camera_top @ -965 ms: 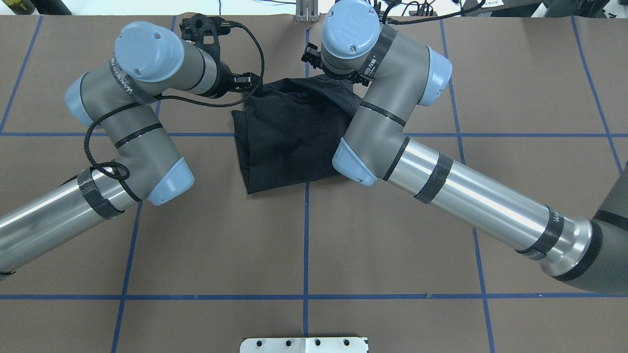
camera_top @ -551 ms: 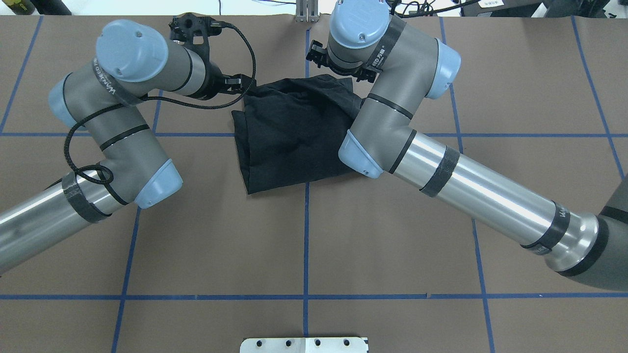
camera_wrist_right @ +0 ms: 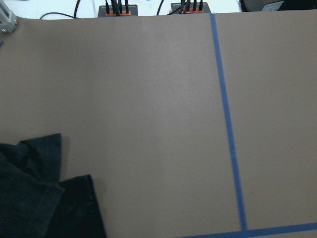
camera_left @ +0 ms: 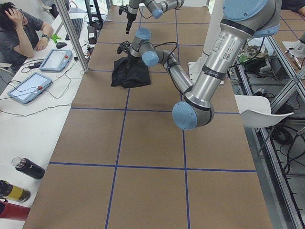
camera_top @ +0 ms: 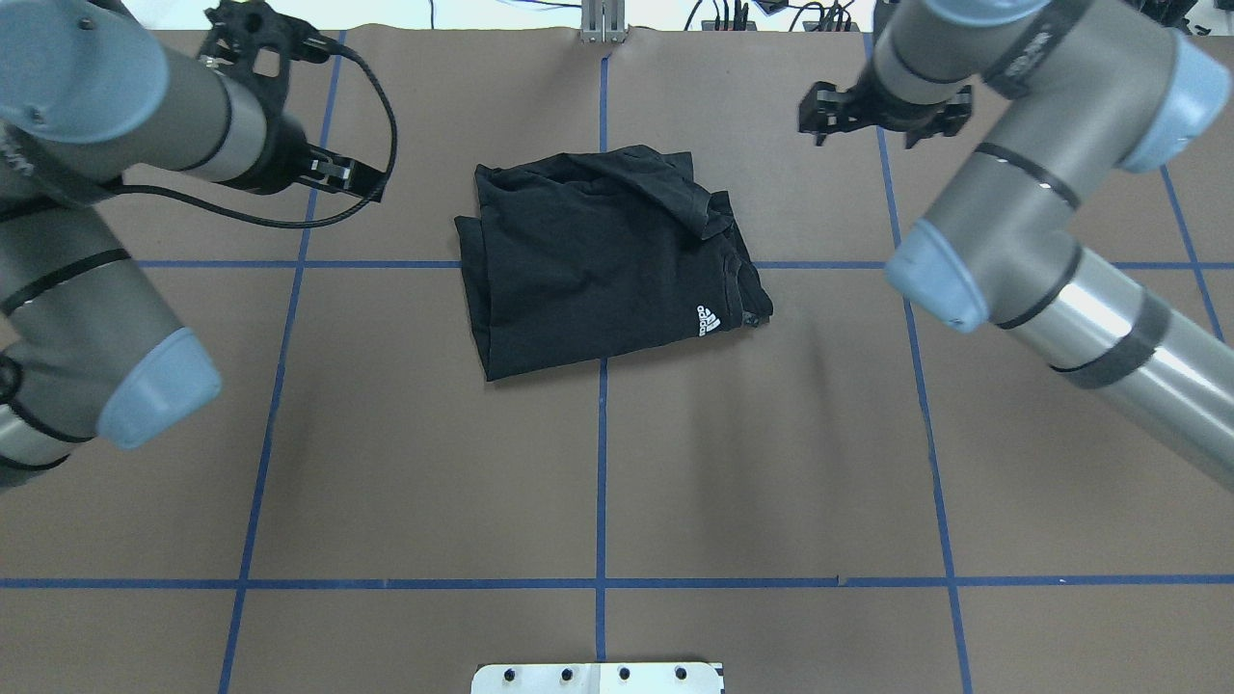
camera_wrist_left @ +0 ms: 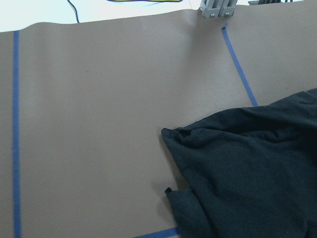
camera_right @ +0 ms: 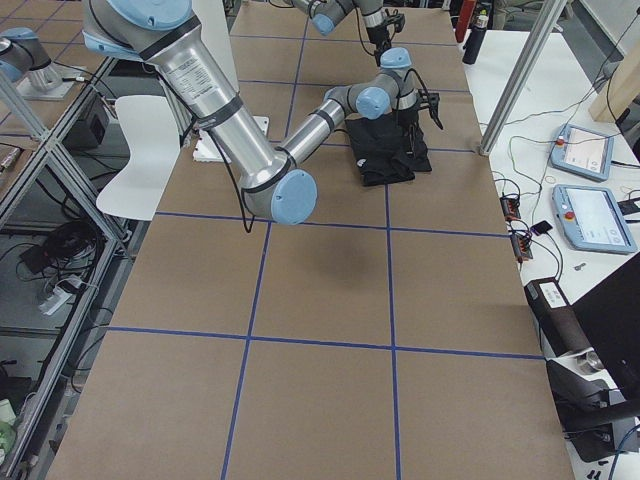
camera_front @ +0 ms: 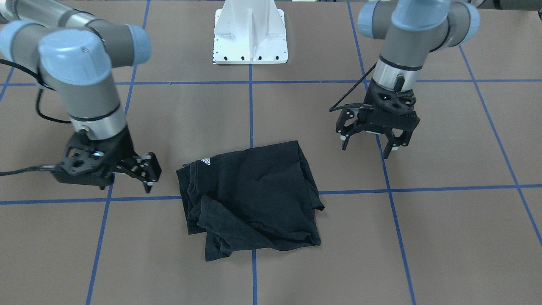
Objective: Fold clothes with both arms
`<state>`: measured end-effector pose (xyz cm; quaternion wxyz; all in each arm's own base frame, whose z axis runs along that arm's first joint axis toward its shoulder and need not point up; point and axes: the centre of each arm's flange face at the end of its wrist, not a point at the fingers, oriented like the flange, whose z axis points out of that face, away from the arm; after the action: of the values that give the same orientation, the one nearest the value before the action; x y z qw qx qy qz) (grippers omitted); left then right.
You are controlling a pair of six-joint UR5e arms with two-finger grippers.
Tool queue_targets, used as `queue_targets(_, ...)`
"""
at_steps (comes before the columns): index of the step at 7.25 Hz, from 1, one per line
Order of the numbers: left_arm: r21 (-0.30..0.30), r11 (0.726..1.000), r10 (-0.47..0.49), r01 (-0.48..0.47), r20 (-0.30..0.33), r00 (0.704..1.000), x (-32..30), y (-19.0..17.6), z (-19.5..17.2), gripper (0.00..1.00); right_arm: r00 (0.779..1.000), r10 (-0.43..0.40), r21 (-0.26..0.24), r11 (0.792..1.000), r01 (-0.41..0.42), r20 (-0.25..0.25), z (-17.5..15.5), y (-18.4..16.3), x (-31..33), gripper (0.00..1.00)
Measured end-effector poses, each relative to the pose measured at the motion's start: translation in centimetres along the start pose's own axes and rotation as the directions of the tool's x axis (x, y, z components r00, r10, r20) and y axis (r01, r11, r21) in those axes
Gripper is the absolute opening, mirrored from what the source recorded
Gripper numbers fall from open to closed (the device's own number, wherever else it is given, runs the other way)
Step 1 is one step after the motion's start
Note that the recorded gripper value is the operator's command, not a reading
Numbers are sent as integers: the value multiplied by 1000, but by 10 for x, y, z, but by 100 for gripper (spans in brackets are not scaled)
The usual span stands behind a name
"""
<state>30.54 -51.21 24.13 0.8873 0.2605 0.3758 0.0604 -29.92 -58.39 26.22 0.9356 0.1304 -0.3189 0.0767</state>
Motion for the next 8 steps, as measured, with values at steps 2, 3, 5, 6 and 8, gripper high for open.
queue_targets(2,-38,999,7,-6,18,1000,-55,27,-28,100,993,-115,-105,988,111,-35,-10,0,131,100)
queue_targets(3,-79,997,-14,17,38,999,-81,43,-24,100,988,-152,-162,975,150,-1,-10,2,199,100)
queue_targets(5,-183,977,-105,113,52,993,-164,55,-15,100,972,-221,-236,943,234,79,-4,20,340,100)
queue_targets(6,-213,973,-85,89,29,996,-224,57,-27,100,965,-239,-265,929,259,105,5,36,407,100)
queue_targets(8,-218,976,-3,7,20,1000,-348,77,-61,100,968,-219,-311,918,247,121,20,80,504,100)
